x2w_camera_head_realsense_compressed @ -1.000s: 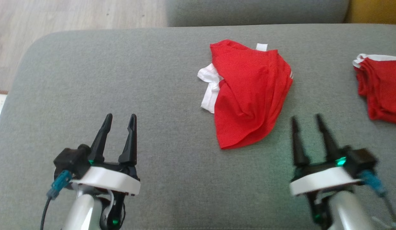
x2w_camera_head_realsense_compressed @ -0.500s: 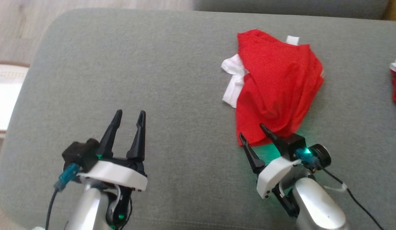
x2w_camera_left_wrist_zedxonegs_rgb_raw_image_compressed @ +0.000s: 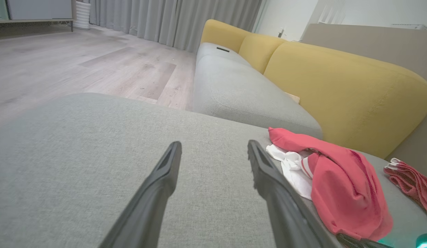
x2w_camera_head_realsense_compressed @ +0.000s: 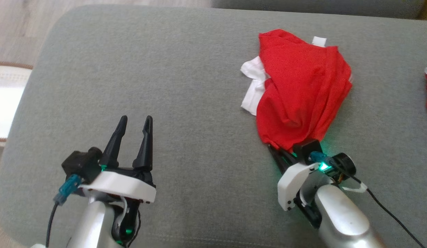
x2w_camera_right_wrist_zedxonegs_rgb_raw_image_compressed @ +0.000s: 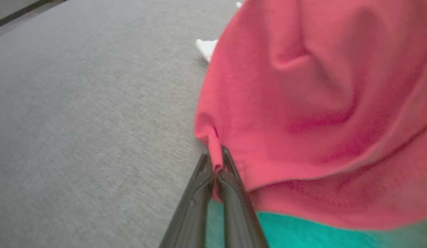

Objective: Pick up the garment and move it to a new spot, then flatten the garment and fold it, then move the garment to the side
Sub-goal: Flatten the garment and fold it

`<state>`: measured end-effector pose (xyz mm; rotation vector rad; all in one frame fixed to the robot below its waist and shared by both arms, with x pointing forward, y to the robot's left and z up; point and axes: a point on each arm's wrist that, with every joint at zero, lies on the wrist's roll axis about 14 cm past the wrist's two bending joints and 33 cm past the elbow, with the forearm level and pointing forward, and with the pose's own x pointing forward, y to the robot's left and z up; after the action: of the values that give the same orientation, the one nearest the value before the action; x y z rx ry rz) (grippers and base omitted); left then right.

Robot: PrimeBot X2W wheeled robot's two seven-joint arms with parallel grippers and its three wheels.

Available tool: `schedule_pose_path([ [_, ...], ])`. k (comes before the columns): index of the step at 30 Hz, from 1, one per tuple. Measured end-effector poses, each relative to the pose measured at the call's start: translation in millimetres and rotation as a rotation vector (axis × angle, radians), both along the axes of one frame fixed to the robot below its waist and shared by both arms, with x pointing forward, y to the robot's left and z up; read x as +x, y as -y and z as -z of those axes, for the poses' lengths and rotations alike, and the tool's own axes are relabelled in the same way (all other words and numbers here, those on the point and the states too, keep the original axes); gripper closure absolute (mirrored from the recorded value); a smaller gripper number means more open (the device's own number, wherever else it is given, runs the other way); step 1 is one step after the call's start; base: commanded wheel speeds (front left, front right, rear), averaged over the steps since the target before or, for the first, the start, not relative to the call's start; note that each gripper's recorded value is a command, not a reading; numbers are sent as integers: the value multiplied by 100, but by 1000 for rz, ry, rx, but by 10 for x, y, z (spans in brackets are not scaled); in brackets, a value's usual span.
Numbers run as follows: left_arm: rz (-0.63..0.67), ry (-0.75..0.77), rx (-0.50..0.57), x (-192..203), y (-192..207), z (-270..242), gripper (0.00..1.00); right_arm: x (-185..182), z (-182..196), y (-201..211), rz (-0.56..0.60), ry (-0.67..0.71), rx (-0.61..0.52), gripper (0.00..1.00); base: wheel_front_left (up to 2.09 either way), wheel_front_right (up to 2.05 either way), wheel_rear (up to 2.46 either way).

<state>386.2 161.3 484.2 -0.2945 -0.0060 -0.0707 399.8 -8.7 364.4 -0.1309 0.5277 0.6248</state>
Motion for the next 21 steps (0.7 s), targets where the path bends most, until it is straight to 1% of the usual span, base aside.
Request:
schedule_pose_path([
  [2,14,4,-3,21,49,-11,0,33,-28,100,38,17,6,100,0,0,0],
  [4,29,10,-6,44,97,-26,0,88,-49,300,108,33,10,100,0,0,0],
  [9,67,28,-14,102,230,-79,0,199,-165,1084,354,106,-10,100,0,0,0],
  [14,106,46,-24,135,375,-138,0,129,-386,1917,591,196,-59,100,0,0,0],
  [17,128,49,-34,129,459,-149,0,7,-472,2271,688,218,-93,100,0,0,0],
  [21,151,50,-36,131,538,-154,0,-152,-436,2500,757,187,-119,100,0,0,0],
])
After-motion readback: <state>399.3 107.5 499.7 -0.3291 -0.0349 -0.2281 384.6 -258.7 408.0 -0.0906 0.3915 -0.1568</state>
